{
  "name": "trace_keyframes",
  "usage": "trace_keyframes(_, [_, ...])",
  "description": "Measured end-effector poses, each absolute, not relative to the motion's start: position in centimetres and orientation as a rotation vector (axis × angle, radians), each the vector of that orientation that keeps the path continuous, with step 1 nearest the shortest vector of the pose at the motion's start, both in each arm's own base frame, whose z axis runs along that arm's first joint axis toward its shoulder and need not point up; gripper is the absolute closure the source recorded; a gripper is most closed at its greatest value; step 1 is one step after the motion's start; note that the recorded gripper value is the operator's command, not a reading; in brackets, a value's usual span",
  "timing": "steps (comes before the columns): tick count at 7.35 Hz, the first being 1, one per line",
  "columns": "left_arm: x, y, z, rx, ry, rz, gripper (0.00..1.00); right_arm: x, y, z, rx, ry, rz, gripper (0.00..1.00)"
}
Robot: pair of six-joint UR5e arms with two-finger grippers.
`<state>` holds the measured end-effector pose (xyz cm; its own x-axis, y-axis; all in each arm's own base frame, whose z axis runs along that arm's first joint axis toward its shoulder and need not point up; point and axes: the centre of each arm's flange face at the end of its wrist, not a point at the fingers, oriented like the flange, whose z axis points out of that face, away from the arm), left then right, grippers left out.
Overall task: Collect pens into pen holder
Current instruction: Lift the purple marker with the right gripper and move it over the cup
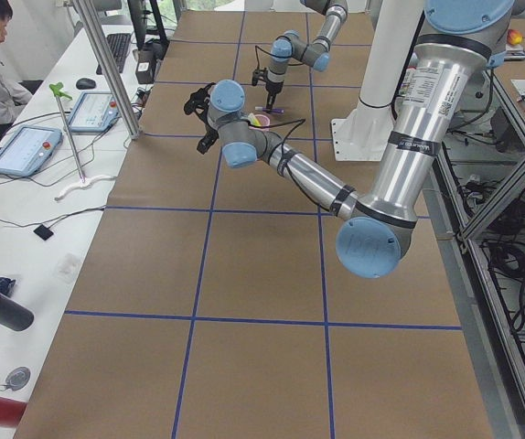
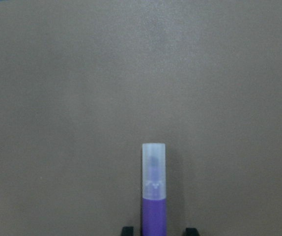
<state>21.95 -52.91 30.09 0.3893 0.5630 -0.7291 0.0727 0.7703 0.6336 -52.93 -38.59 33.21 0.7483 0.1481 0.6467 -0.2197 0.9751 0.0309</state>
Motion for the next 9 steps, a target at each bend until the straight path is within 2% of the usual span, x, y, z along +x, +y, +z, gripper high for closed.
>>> trace_keyframes(3, [22.2,-52.8,30.7,0.639,1.140,0.339,0.00,-51.6,-39.3,31.9,0.127,-0.722,0.213,1.00])
trace_keyframes(5, [22.4,-52.5,31.7,0.622,1.133,0.336,0.00,-50.1,-40.3,28.5,0.233,-0.758,0.255,1.00])
trace_keyframes(9, [25.8,-51.6,32.3,0.571,1.149,0.374,0.00,-48.7,-41.8,20.3,0.563,-0.807,0.487,1.00])
